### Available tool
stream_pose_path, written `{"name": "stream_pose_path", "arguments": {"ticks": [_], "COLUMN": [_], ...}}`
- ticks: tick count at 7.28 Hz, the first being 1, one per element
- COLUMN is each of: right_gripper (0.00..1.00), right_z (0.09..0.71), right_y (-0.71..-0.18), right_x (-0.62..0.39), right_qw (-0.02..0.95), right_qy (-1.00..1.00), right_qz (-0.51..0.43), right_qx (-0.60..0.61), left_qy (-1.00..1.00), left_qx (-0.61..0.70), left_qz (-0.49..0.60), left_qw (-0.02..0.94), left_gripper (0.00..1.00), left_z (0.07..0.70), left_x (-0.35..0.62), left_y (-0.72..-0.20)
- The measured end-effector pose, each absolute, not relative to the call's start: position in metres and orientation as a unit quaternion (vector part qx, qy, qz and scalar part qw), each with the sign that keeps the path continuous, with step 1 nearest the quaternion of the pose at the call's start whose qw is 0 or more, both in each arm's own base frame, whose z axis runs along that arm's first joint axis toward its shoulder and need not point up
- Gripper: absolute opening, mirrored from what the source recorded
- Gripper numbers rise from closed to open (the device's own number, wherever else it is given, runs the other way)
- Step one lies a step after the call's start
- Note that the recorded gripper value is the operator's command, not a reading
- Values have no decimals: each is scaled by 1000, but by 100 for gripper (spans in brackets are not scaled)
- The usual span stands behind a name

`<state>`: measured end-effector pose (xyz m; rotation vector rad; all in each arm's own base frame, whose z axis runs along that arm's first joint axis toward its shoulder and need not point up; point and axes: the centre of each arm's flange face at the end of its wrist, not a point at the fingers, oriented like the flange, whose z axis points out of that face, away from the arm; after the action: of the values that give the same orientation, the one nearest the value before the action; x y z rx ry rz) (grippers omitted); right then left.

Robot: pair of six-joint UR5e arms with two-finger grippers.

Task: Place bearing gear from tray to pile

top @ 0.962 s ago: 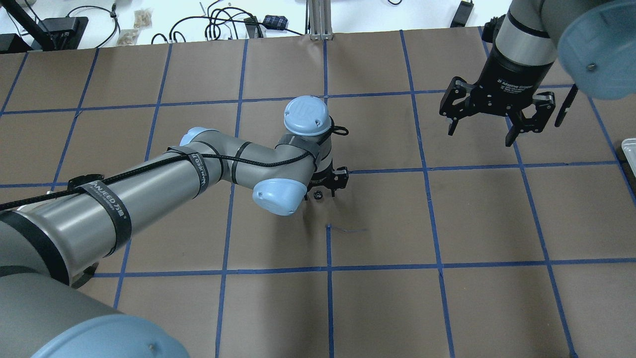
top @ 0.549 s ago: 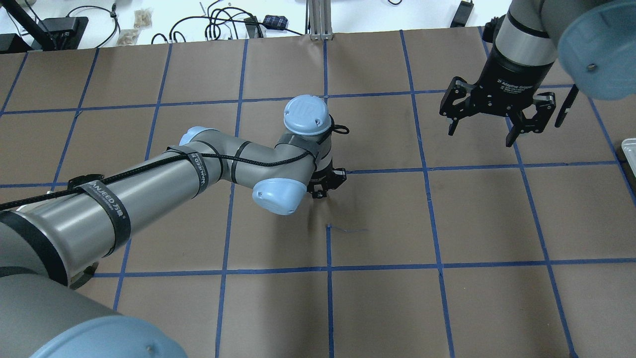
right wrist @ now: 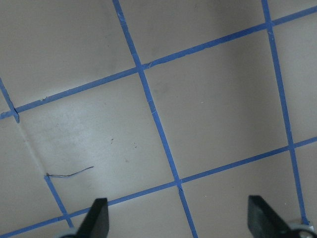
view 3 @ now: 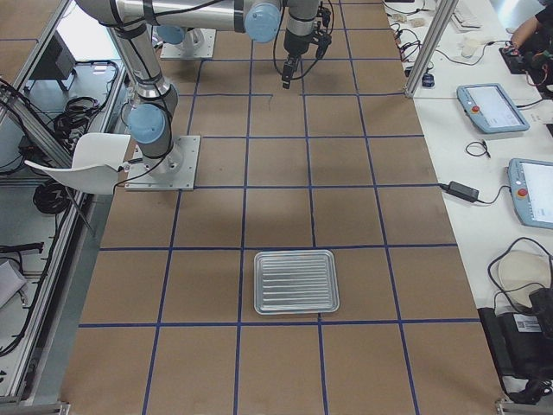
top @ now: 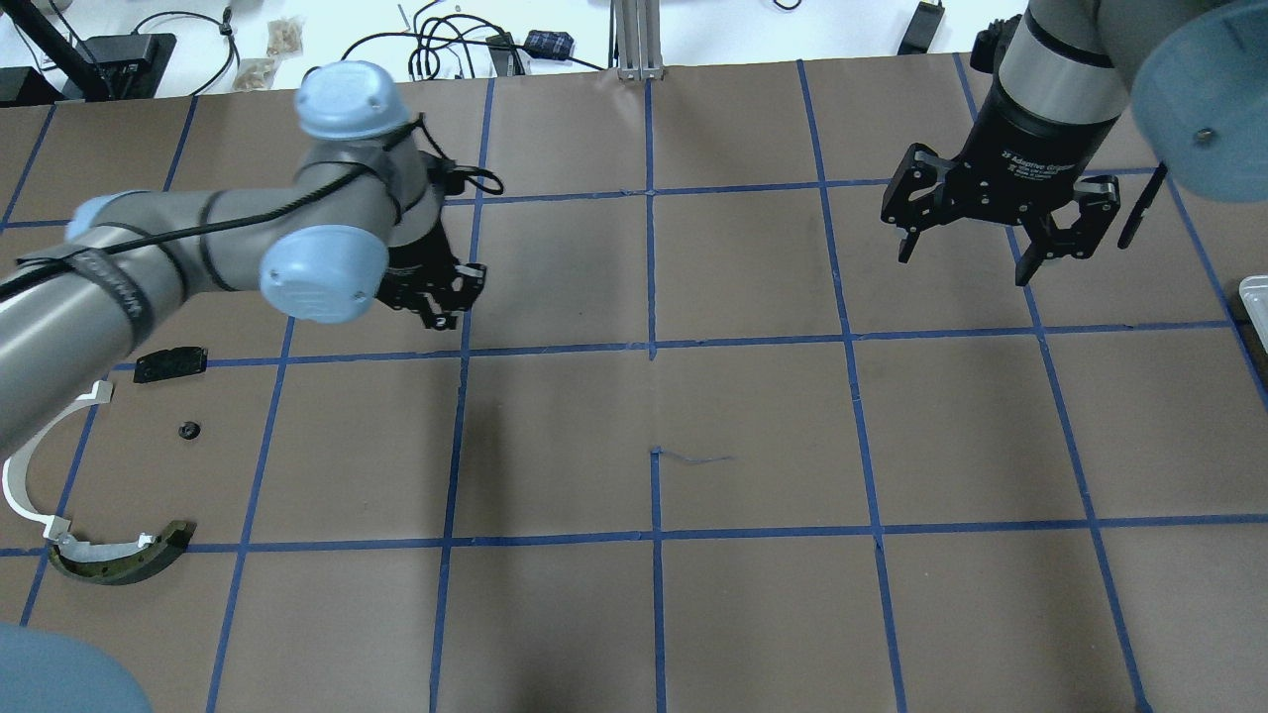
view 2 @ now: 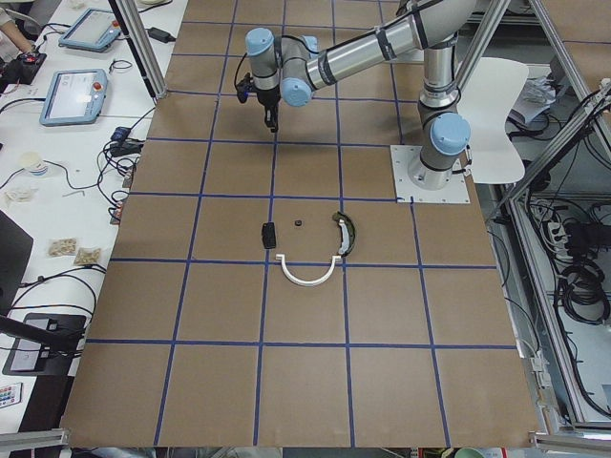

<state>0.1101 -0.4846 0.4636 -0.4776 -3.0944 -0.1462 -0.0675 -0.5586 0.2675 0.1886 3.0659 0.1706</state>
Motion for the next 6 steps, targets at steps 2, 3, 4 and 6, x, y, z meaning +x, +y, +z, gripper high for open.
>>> {"name": "stream_pose_path", "arguments": {"ticks": [2,3,4,6], "right_gripper": [100,100,100,100], "right_z": [473,477,480,483], "right_y": [-478,-475,-474,-473], "right_x": [111,111,111,112], "right_qw": [0,-1,-3,-5], "right_qy": [-988,-988,-988,-988], "right_qz": [-37,-32,-28,-23], "right_qx": [-151,-150,-150,-152], "left_qy": [989,988,988,989], "left_qx": [125,131,131,129], "left_qz": [75,78,76,67], "left_qw": [12,-10,-32,-40], "left_gripper": [0,0,0,0], "left_z": [263,253,242,217], "left_x": [63,118,147,169], "left_y": [-536,-524,-517,-520]}}
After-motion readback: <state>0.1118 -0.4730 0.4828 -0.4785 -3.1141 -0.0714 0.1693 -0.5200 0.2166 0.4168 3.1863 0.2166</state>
